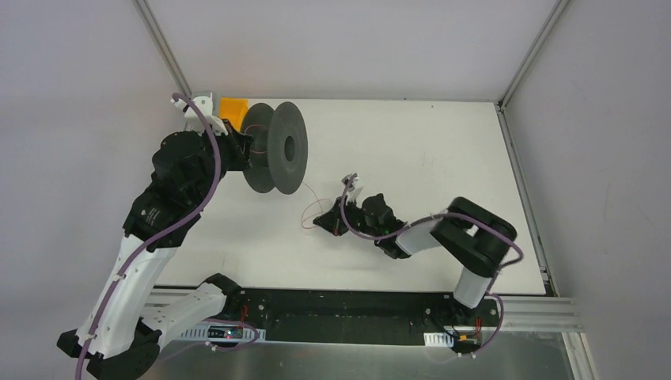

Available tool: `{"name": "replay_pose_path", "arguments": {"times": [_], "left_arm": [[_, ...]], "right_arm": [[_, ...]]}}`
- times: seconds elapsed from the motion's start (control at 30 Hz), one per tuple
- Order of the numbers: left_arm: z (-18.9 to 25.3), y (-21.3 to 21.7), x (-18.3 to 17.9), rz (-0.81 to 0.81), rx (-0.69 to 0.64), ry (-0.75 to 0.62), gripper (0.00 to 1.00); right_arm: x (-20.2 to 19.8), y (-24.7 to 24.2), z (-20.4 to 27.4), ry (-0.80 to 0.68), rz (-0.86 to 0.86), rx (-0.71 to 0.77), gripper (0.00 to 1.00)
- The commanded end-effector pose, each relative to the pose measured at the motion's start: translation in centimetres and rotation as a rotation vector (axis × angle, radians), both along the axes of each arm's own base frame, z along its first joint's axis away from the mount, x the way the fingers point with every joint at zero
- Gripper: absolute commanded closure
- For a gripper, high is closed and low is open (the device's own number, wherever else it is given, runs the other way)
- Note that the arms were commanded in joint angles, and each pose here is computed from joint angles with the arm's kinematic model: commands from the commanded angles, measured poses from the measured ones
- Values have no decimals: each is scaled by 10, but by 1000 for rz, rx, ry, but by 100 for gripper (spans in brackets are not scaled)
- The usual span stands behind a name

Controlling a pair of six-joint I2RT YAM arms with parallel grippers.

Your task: Wrap the cables

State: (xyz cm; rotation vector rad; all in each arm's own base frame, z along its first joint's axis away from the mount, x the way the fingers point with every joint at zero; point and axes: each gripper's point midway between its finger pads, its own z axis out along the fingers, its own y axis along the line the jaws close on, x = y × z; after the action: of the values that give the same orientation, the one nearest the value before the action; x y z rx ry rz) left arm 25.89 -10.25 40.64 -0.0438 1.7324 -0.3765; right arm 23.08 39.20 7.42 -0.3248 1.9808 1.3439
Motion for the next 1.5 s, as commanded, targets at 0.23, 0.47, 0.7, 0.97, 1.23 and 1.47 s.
{"name": "replay_pose_path", "arguments": {"times": [0.23,0.47,0.7,0.97,1.23,1.47], "left_arm": [[-42,-6,41,32,149,1,100],[-112,-8,38,-29,284,119,100],[-156,-34,21,-261,361,174,100],[-170,-51,1,-465,445,196,100],[-159,-52,-24,-548,431,155,100],[-117,-56,-48,-584,326,102,100]], "right_arm": [[-85,6,104,-452,153,-263,100],[-68,-5,167,-591,59,-300,100],[-29,-12,217,-766,-66,-384,100],[31,-28,233,-799,-246,-492,100],[53,-53,200,-728,-271,-540,100],[35,-60,163,-650,-145,-483,98]]}}
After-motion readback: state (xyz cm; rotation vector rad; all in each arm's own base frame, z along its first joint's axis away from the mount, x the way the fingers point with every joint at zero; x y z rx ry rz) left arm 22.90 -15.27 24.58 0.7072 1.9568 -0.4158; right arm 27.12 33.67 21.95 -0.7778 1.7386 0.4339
